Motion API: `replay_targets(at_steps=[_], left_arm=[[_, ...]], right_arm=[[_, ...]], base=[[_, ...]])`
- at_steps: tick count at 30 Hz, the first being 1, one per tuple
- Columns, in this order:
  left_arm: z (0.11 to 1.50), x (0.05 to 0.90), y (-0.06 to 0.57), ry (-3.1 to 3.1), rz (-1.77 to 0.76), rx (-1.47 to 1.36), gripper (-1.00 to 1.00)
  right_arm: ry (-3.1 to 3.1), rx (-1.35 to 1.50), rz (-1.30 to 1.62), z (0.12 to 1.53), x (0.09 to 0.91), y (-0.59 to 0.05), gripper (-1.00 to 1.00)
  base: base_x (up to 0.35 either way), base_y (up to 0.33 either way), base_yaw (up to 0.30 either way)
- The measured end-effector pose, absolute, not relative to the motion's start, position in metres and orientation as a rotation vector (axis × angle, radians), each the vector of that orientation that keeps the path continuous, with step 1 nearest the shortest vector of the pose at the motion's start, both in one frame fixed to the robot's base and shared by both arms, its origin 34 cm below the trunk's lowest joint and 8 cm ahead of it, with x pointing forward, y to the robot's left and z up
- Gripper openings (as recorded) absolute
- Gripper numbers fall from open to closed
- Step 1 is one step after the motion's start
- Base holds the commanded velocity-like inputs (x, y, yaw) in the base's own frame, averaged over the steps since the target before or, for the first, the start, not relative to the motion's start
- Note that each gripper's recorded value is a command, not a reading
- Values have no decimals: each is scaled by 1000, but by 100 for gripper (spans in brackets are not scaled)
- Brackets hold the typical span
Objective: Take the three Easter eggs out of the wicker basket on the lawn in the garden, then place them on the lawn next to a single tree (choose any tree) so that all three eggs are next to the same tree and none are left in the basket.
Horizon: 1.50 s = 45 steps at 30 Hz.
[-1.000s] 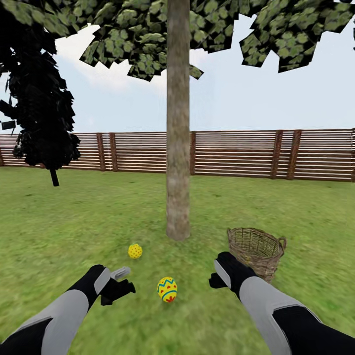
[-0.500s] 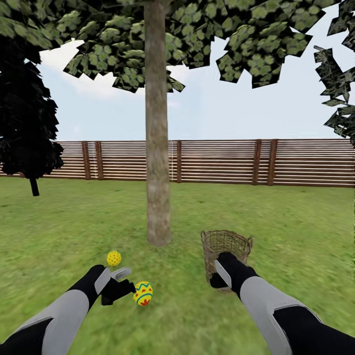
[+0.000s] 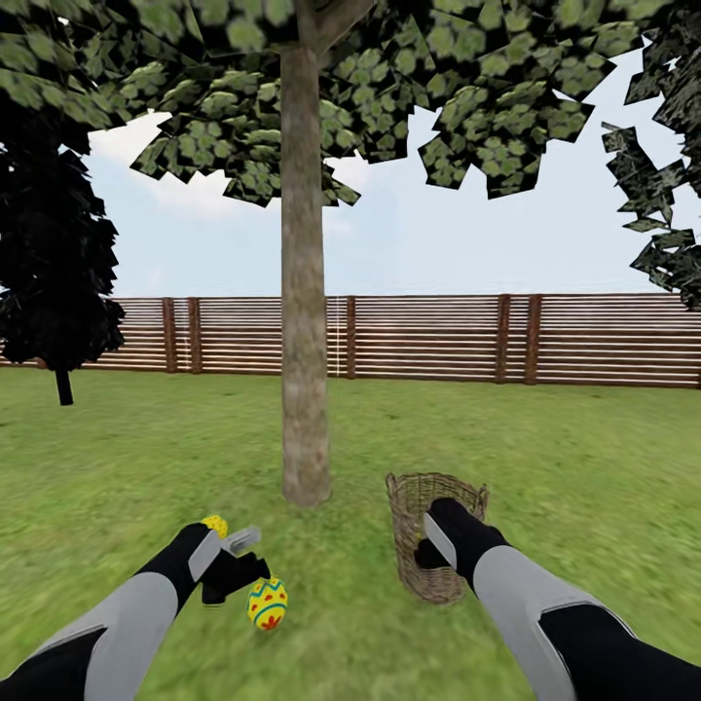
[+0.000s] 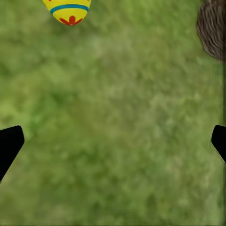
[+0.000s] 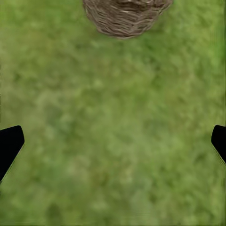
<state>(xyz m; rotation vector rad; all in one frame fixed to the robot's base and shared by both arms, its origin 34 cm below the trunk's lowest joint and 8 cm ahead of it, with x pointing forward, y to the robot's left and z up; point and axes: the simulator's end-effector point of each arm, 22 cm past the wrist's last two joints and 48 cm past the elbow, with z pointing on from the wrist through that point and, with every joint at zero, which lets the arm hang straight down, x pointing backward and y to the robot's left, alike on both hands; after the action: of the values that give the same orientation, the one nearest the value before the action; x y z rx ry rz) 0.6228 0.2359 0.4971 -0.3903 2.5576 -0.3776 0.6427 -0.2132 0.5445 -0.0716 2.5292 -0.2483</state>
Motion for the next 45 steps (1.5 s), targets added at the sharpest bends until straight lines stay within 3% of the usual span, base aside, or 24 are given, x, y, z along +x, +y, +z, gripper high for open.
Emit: replay_targets(at_steps=[15, 45], left_arm=[[531, 622, 229, 2501, -394, -365, 100], [599, 635, 209, 2482, -415, -331, 100]], right_arm=[[2468, -64, -248, 580, 639, -213, 100], [2445, -61, -248, 648, 652, -213, 100]], base=[[262, -20, 0], [-109, -300, 0]])
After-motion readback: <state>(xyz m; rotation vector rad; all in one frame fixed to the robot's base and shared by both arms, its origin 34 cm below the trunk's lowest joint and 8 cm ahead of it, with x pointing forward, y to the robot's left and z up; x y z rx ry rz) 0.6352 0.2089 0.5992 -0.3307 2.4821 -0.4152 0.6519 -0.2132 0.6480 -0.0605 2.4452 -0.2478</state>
